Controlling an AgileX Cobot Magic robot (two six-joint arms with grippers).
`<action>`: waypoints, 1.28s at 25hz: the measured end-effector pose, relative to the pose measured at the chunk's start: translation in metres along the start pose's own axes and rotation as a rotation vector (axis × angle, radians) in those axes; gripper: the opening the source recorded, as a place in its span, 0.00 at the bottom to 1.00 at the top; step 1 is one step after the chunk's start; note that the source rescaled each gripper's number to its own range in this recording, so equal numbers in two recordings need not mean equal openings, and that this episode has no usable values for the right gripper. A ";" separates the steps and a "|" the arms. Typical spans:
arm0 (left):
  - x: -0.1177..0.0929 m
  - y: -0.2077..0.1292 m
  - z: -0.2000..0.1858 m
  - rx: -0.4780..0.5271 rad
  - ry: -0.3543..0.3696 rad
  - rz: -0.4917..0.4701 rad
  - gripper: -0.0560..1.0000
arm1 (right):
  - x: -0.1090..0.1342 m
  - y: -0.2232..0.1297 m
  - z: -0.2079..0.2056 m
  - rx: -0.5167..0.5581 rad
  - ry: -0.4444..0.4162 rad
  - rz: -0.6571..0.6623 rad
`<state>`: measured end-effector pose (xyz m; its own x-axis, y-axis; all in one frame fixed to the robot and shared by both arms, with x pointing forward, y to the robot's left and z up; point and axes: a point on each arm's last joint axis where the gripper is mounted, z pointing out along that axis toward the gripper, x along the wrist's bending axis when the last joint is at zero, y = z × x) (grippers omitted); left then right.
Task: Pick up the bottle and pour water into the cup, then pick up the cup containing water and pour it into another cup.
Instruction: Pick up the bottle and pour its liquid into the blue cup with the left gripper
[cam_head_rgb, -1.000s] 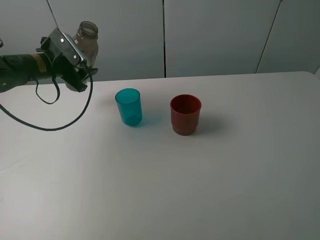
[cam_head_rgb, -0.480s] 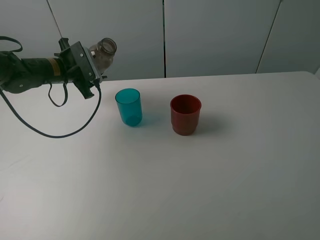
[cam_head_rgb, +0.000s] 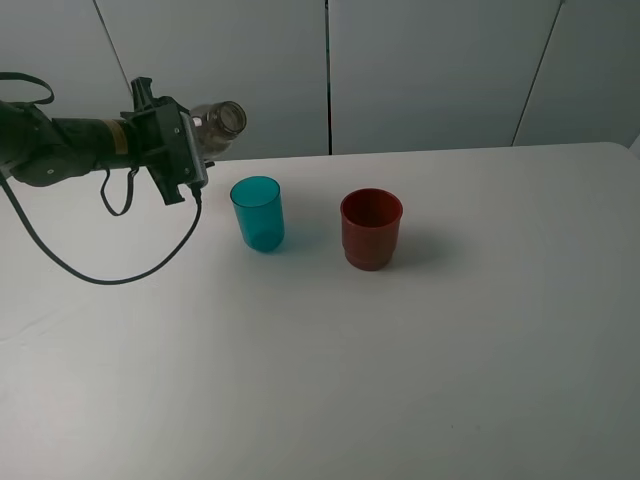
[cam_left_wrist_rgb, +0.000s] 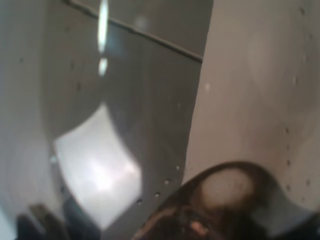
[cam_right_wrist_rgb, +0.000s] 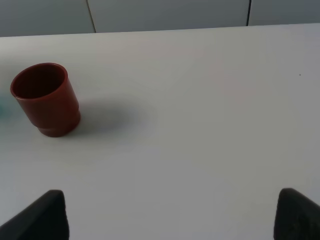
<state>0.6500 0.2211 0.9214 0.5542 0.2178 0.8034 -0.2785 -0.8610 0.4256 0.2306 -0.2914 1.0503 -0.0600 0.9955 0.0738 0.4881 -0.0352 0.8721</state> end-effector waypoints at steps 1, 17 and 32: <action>-0.001 0.002 0.001 -0.003 -0.004 0.021 0.06 | 0.000 0.000 0.000 0.000 0.000 0.000; -0.001 0.000 0.002 0.050 -0.004 0.194 0.06 | 0.000 0.000 0.000 0.000 0.000 0.000; 0.003 -0.003 0.002 0.095 0.033 0.299 0.06 | 0.000 0.000 0.000 0.000 0.000 0.000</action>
<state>0.6537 0.2237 0.9217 0.4329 -0.0381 0.9007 -0.3498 -0.9279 0.1289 0.2306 -0.2914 1.0503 -0.0600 0.9955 0.0738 0.4881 -0.0352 0.8721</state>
